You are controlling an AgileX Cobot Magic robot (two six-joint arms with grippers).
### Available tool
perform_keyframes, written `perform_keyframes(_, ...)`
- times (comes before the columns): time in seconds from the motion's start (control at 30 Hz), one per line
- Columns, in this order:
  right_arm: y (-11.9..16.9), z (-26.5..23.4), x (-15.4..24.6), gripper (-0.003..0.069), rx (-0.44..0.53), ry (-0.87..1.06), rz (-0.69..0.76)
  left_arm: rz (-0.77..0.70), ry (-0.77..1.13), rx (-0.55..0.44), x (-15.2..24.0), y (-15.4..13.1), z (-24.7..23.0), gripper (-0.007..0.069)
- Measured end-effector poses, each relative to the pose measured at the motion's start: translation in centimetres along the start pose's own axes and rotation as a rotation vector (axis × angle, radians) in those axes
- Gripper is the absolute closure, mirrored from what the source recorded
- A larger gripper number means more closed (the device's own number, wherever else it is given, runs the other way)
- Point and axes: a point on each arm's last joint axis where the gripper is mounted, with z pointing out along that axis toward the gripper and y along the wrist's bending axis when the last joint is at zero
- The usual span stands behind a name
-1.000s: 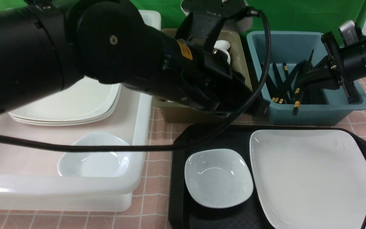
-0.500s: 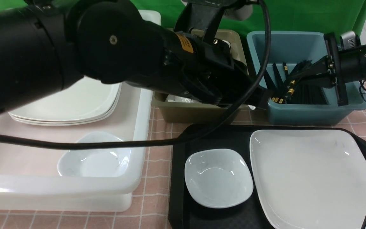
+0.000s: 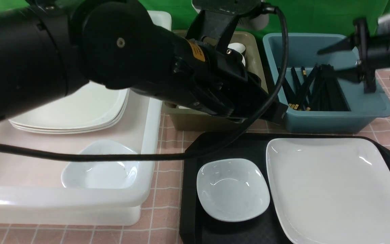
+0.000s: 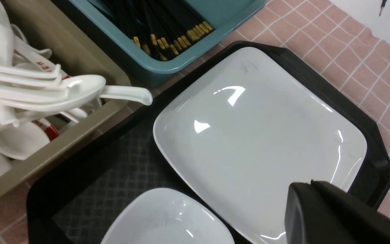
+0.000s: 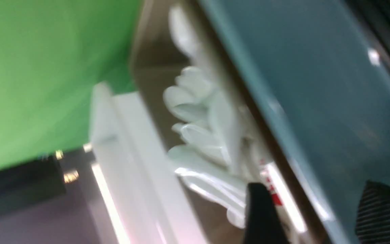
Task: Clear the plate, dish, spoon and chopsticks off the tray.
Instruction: Use the left arm to grab a small plate from the dinner plate
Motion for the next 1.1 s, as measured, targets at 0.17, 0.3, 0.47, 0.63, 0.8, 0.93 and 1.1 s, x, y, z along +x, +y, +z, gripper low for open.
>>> perform_keyframes(0.17, 9.8, -8.1, 2.4, 0.0540, 0.015, -0.126, -0.450, 0.001, 0.023, 0.002, 0.2, 0.0, 0.0, 0.0628)
perform_keyframes(0.3, 15.5, -14.1, 6.9, 0.0627, 0.218, -0.322, -0.706, 0.002, 0.046, 0.004, 0.4, 0.0, 0.0, 0.0628)
perform_keyframes(0.47, 20.4, -21.2, 19.2, 0.0626, 0.490, -0.534, -0.967, 0.051, 0.171, -0.018, 1.5, 0.2, -0.1, 0.0628)
perform_keyframes(0.63, 17.0, -22.3, 29.5, 0.0626, 0.504, -0.419, -1.069, 0.096, 0.294, -0.050, 2.6, 0.7, 0.0, 0.0628)
perform_keyframes(0.8, 7.8, -19.6, 36.2, 0.0626, 0.469, -0.158, -1.140, 0.109, 0.424, -0.070, 3.7, 1.4, 2.3, 0.0628)
perform_keyframes(0.93, 1.2, -17.2, 39.6, 0.0626, 0.346, -0.050, -1.183, 0.129, 0.510, -0.089, 3.3, 2.1, 5.0, 0.0628)
perform_keyframes(1.1, -3.3, -15.8, 41.0, 0.0625, 0.315, -0.015, -1.141, 0.085, 0.611, -0.040, 2.5, 4.7, 8.9, 0.0628)
